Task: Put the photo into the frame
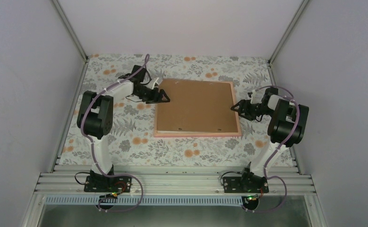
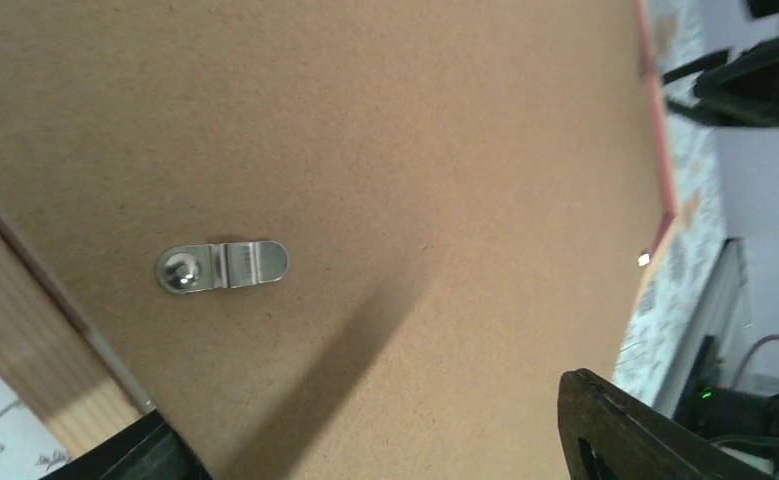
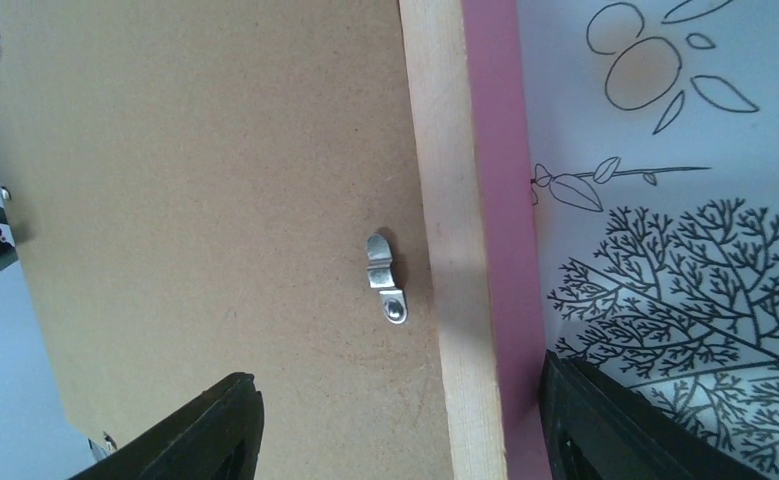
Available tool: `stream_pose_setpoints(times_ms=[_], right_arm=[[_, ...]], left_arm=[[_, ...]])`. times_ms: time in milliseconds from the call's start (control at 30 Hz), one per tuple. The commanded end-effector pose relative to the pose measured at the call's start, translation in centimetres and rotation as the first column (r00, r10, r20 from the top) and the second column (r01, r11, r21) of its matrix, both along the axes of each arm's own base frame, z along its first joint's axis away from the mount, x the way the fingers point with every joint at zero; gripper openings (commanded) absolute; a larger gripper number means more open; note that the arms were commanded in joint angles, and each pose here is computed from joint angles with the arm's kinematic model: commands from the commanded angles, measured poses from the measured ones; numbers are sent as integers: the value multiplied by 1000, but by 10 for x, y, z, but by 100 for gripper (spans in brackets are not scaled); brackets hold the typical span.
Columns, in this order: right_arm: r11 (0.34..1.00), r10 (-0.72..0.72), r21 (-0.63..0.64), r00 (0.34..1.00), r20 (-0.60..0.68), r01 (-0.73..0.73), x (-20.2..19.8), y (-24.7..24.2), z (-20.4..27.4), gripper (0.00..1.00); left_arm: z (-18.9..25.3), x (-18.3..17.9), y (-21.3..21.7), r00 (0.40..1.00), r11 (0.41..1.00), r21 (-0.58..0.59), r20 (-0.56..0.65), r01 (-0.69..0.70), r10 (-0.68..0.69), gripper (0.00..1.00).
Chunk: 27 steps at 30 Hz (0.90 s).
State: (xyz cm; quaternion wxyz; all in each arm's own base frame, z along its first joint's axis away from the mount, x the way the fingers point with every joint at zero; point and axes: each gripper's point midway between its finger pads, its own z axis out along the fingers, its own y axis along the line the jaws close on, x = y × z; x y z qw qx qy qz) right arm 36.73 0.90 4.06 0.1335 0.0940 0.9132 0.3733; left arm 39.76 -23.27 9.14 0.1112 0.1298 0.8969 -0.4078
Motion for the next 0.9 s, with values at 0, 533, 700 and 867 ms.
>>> stream_pose_setpoints(times_ms=[0, 533, 700, 867], right_arm=[[999, 20, 32, 1000, 13, -20, 3, 8, -1, 69], [995, 60, 76, 998, 7, -61, -9, 29, -11, 65], [994, 90, 64, 996, 7, -90, -12, 37, -11, 62], [995, 98, -21, 995, 14, -97, -11, 28, -16, 60]], left_arm=[[-12, -25, 9, 992, 976, 183, 21, 117, -123, 81], [14, 16, 60, 930, 893, 451, 325, 7, -171, 79], [-11, 16, 71, 929, 839, 544, 296, 26, -221, 77], [-31, 6, 78, 925, 807, 590, 281, 44, -255, 69]])
